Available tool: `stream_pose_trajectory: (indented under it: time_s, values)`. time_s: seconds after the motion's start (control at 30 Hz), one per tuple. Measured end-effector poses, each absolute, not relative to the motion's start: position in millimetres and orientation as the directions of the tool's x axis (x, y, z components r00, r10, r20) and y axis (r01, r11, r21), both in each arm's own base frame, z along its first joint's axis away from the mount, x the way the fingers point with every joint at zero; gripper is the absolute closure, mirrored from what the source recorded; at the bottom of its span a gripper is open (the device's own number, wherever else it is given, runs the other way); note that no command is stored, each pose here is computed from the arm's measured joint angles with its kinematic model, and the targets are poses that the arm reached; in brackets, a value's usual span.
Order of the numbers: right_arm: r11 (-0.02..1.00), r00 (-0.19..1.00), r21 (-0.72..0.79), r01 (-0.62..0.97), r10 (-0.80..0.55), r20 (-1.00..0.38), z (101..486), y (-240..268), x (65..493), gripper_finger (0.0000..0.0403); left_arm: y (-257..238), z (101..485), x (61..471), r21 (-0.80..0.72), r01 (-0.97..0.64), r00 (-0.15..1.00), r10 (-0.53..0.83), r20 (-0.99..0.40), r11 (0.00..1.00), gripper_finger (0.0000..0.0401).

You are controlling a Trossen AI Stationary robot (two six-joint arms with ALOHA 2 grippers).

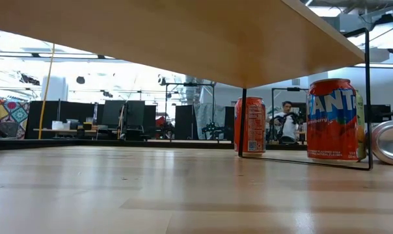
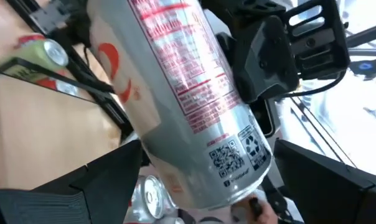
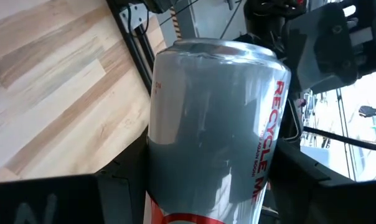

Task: Place canned beverage on shelf
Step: Put the red silver soda can on the shelf aligned with the other red silver soda can

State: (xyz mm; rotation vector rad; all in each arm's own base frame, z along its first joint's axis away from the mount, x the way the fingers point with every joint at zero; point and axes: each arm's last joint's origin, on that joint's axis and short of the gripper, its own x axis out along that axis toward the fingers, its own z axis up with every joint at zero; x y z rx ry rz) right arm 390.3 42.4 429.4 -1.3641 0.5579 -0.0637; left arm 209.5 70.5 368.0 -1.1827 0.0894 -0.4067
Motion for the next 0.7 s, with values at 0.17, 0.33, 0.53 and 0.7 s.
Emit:
stream_pose_trajectory:
  time_s: [0.17, 0.33, 0.53, 0.7]
  values:
    - [0.188, 0.869, -0.94, -0.284, -0.363, -0.335, 430.8, 42.2, 389.4, 0.0168, 74.1, 365.6, 218.5, -0.923, 0.274, 0.916, -0.366, 0.164, 0.271, 0.005]
    - [0.144, 0.868, -0.939, -0.313, -0.357, -0.344, 429.5, 40.8, 390.0, 0.0168, 72.5, 359.7, 229.1, -0.94, 0.258, 0.909, -0.386, 0.158, 0.222, 0.005]
    - [0.148, 0.869, -0.939, -0.309, -0.357, -0.343, 430.5, 37.5, 389.8, 0.0168, 68.2, 361.3, 235.7, -0.936, 0.303, 0.881, -0.428, 0.204, 0.178, 0.005]
    - [0.152, 0.875, -0.938, -0.312, -0.337, -0.346, 430.6, 36.0, 390.3, 0.0167, 66.6, 361.6, 236.0, -0.938, 0.302, 0.876, -0.437, 0.204, 0.167, 0.005]
